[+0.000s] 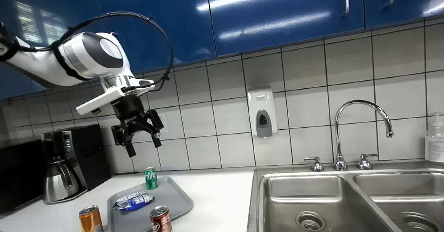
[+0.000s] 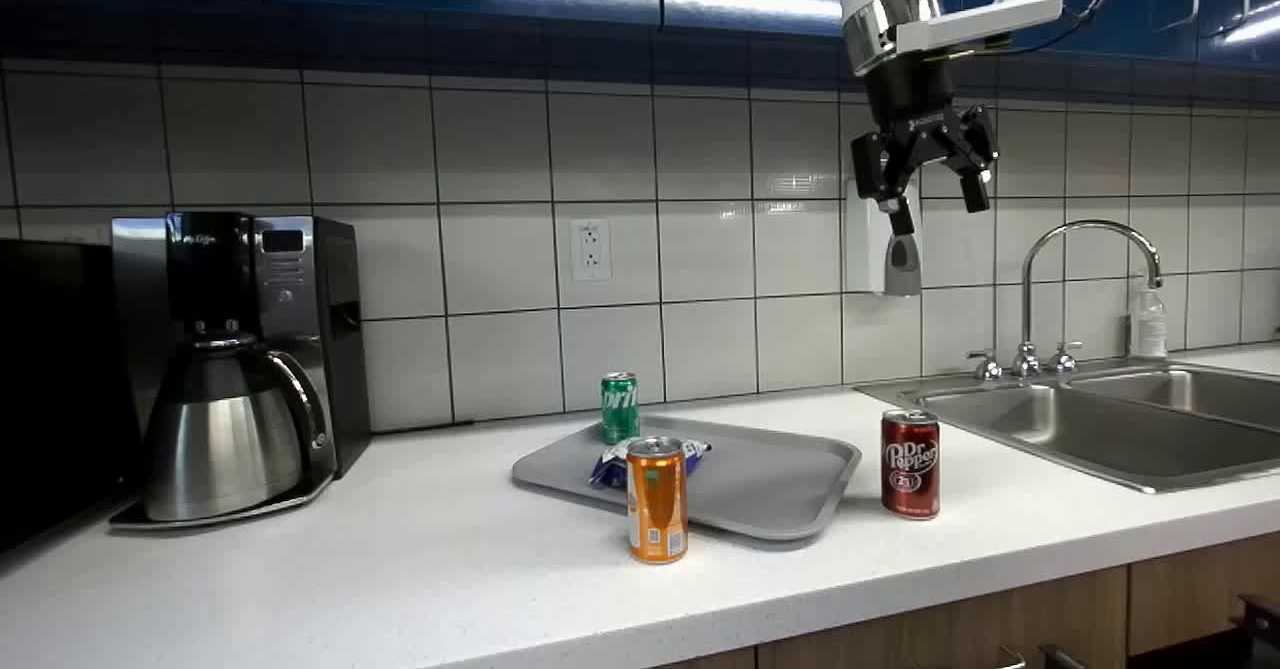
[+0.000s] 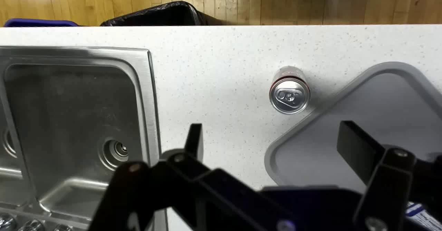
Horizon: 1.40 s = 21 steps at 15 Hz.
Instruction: Move the soda cans on the table onto the tray
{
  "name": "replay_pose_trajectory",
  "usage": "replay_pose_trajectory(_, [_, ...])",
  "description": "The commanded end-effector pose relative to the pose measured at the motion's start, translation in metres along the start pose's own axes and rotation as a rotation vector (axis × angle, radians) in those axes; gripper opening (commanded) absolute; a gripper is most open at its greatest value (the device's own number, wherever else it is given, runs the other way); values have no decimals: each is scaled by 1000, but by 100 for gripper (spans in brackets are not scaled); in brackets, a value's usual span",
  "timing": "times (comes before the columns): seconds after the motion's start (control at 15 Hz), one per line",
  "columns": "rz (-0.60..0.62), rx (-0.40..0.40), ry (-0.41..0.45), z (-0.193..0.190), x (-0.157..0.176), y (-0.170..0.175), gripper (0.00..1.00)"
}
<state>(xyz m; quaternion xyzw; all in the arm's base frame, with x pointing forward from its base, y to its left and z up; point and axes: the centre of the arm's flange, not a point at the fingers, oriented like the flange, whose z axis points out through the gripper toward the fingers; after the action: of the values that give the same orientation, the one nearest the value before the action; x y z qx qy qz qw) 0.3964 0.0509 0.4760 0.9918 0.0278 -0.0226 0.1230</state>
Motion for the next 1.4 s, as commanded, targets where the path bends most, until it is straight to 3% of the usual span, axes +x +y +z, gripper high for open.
replay_pose_trajectory(0.0, [0,0,0,0,0,0,100])
replay_pose_trajectory(0.53, [-18,13,17,8,-4,2,100])
replay_pose_trajectory(1.0, [-26,74,96,66,-8,8,100])
replay_pose_trajectory(1.33, [-63,84,85,102,-11,3,100])
